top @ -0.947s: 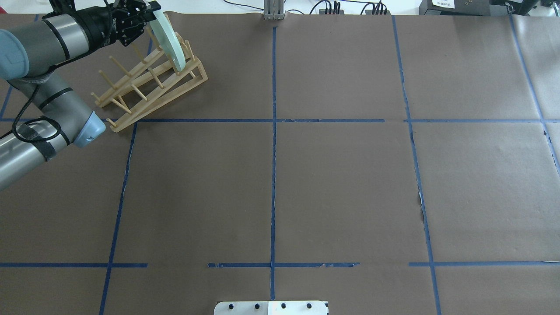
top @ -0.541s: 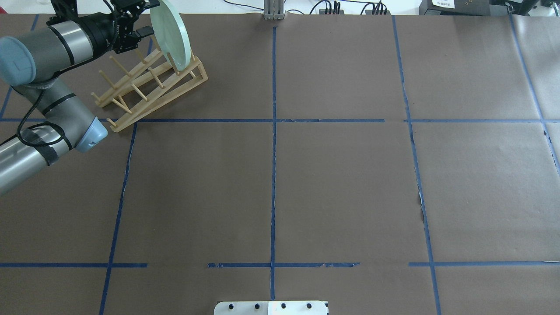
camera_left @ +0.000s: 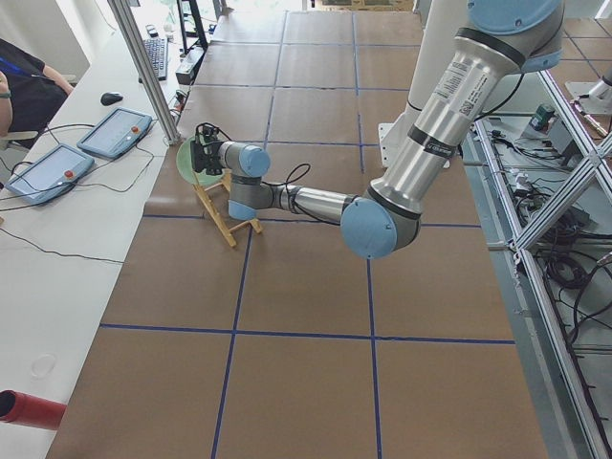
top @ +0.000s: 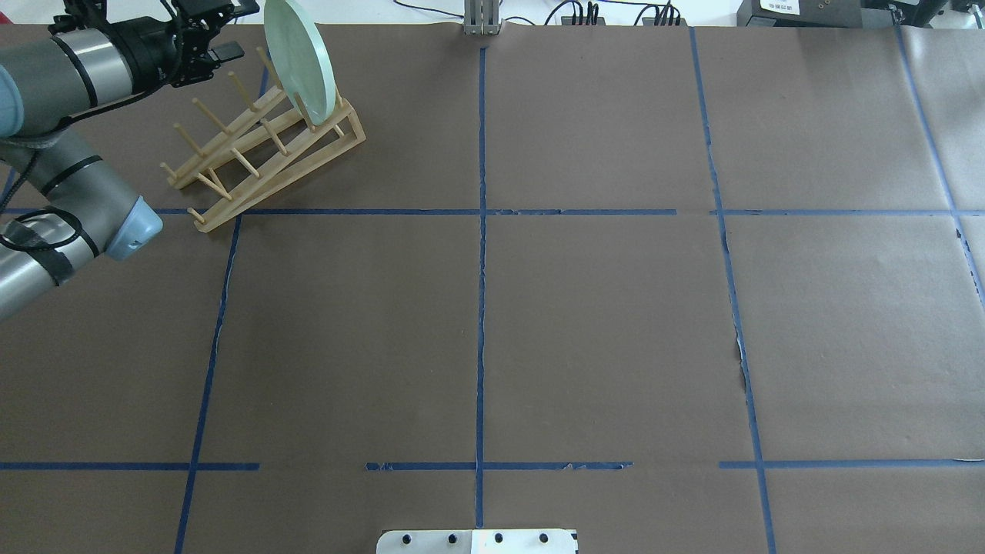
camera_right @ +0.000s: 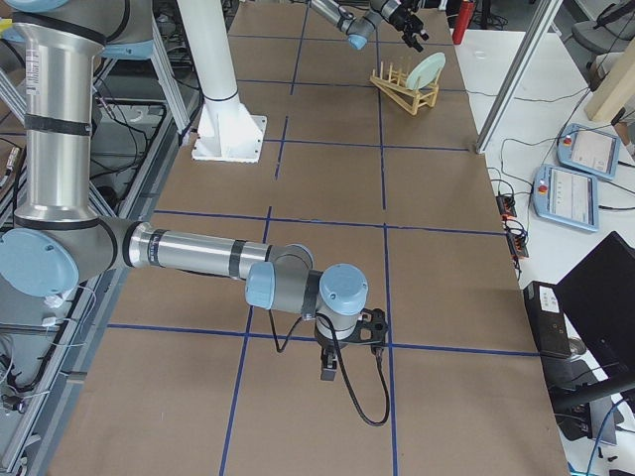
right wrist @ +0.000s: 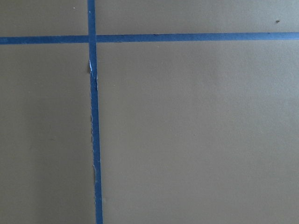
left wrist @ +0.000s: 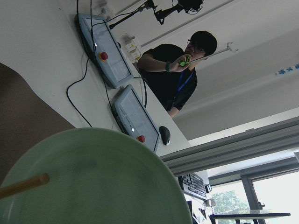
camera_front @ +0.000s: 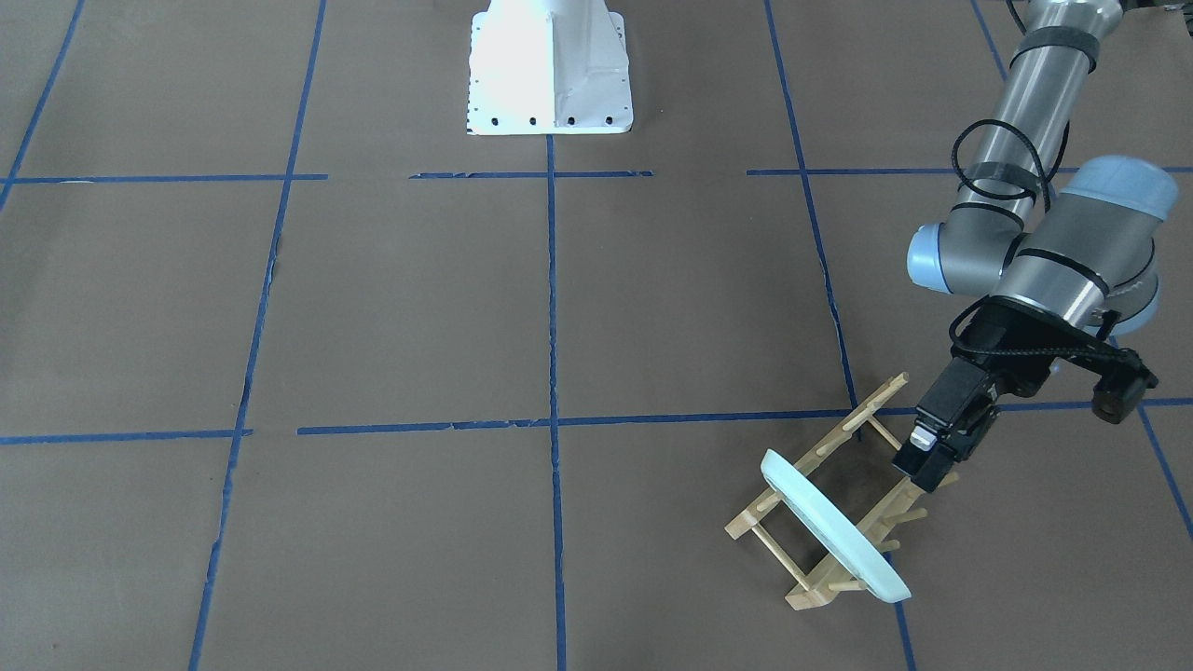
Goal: Place plate on rack
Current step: 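Open the left gripper and pull it back from the plate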
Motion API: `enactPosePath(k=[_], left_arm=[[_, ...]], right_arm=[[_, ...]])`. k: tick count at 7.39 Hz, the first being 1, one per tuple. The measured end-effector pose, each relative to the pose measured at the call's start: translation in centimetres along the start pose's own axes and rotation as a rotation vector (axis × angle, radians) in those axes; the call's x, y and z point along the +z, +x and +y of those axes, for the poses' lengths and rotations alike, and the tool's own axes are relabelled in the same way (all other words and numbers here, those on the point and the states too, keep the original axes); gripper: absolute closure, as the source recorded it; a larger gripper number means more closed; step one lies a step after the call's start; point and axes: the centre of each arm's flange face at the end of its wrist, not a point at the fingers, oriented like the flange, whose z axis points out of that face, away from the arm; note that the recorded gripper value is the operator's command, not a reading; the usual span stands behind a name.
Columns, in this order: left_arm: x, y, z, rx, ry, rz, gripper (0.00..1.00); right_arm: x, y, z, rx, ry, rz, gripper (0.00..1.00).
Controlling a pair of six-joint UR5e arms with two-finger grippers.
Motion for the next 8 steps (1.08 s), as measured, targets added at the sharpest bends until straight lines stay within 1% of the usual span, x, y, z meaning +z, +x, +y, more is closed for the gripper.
enactPosePath(k=[2, 3, 4, 5, 6, 8], left_arm=[[-3.7, 0.2, -2.4, 0.171, -0.08, -0.131, 0.0], [-6.6, -0.5, -3.9, 0.253, -0.121, -0.173, 0.0], [-9.5, -1.5, -5.2, 0.332, -0.153, -0.199, 0.0], [-12.4, -2.2, -6.3, 0.404, -0.177, -0.228, 0.0], [-15.1, -2.6, -7.1, 0.474, -0.202, -0.273, 0.0], [-19.3, -2.6, -9.7, 0.61, -0.26, -0.411, 0.0]], right_arm=[[0.0, 0.0, 0.0, 0.0, -0.001, 0.0, 0.0], [0.0, 0.0, 0.0, 0.0, -0.001, 0.0, 0.0], [0.0, 0.0, 0.0, 0.0, 0.0, 0.0, 0.0], [0.0, 0.0, 0.0, 0.0, 0.0, 0.0, 0.0], [0.0, 0.0, 0.0, 0.0, 0.0, 0.0, 0.0], [0.0, 0.0, 0.0, 0.0, 0.0, 0.0, 0.0]])
